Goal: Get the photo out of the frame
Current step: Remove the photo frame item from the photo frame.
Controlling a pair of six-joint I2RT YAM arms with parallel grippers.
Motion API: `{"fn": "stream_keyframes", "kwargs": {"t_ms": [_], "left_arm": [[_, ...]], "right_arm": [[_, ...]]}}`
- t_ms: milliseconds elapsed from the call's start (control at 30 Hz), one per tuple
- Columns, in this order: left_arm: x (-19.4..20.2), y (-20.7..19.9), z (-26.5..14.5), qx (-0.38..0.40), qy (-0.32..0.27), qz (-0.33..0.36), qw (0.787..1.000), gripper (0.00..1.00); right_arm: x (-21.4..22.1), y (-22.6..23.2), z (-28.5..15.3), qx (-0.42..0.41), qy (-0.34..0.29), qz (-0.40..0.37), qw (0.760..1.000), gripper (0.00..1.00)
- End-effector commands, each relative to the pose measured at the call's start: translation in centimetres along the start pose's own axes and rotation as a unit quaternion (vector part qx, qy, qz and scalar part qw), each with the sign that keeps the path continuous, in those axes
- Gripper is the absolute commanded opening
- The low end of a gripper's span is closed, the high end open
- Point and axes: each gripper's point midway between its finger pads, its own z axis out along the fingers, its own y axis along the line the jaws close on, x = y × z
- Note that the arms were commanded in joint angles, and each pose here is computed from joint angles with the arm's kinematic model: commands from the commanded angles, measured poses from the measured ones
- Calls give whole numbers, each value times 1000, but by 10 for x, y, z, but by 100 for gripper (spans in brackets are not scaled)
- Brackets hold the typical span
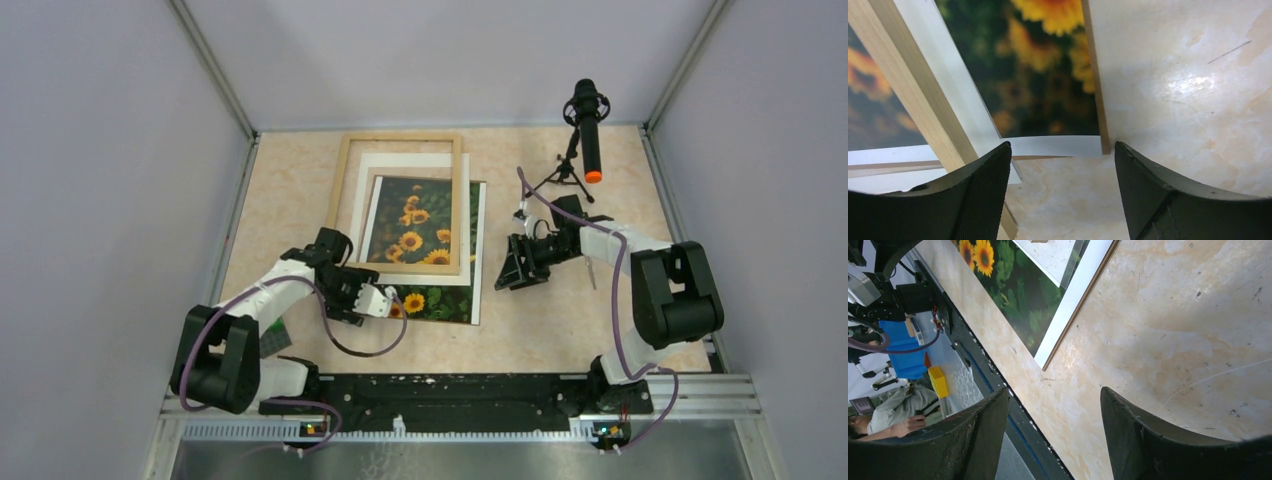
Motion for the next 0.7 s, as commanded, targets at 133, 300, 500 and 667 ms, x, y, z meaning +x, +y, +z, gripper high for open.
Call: {"fn": "stream_keyframes", "kwargs": {"t_ms": [133, 300, 500, 667], "left_arm": [[-7, 22, -4, -37, -17, 0, 999, 70], [-23, 26, -13, -37, -51, 1, 998, 58], [-35, 32, -19, -33, -77, -3, 996, 44], [-32, 25, -12, -18, -75, 0, 997, 40]], "right_arm": [[-18, 4, -1, -2, -13, -22, 1000, 67], [-18, 4, -1, -3, -13, -22, 1000, 67], [-18, 5, -1, -5, -12, -24, 1000, 67], [-18, 4, -1, -5, -11, -23, 1000, 67]]}}
